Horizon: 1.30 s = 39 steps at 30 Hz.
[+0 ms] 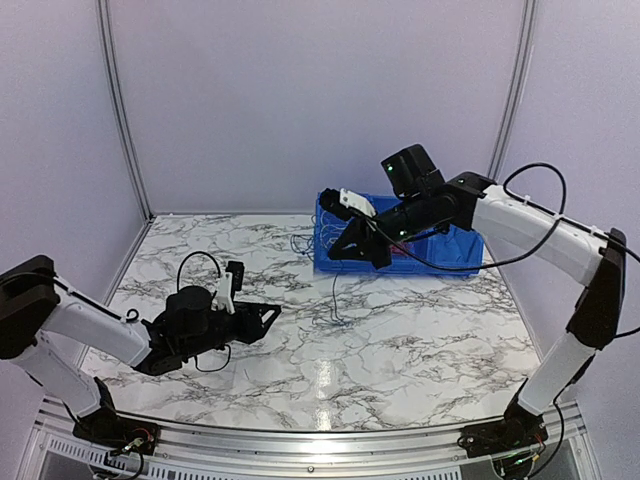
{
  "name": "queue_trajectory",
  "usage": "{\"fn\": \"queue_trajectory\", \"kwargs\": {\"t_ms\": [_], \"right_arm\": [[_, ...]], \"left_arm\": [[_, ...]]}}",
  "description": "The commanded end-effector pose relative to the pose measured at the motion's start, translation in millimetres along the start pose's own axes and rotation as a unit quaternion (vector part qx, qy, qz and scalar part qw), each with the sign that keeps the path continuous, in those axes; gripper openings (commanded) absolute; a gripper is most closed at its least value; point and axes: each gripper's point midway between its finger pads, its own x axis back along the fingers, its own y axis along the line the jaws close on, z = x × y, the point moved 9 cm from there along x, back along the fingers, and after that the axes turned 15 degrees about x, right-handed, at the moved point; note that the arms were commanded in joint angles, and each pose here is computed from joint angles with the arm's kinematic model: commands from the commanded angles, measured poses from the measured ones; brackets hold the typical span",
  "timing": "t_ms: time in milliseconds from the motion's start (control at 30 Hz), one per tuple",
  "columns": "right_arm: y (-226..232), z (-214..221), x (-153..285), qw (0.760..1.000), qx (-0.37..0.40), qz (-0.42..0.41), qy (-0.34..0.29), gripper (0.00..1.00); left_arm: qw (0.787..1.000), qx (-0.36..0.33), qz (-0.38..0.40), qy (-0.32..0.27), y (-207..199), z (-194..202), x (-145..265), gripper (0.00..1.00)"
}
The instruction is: Untangle the cables
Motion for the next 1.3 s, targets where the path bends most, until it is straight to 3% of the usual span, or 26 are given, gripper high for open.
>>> {"fn": "queue_trajectory", "kwargs": {"t_ms": [0,167,433,633,800,933,967,1100,1267], "right_arm": [[9,5,0,1.0,0.01,-0.008,-0.005,0.0],[16,13,-3,1.0,0.004,-0.009,-0.019,0.0],[31,19,-2,0.999,0.03,0.002,-0.018,0.0],[46,24,0,0.998,0.058,0.011,-0.009,0.0],[56,28,4,0.997,0.08,0.017,-0.003,0.0],[65,38,4,0.996,0.083,0.013,0.002,0.0],[67,40,3,0.997,0.08,0.01,0.002,0.04],[65,48,4,0.999,0.046,0.019,-0.002,0.4],[30,47,43,0.995,-0.049,0.04,-0.083,0.57]], "left_arm": [[0.994,-0.061,0.08,-0.037,-32,-15,24,0.47],[0.99,0.023,0.127,-0.065,-54,-35,34,0.59],[0.969,0.174,0.174,0.028,-74,-32,-1,0.6],[0.952,0.208,0.21,0.08,-88,-30,-26,0.47],[0.945,0.228,0.211,0.104,-89,-28,-43,0.31],[0.946,0.215,0.227,0.081,-88,-31,-42,0.07],[0.947,0.206,0.234,0.076,-89,-32,-41,0.03],[0.951,0.159,0.256,0.063,-90,-32,-34,0.0],[0.958,0.107,0.261,0.045,-89,-32,-22,0.0]]}}
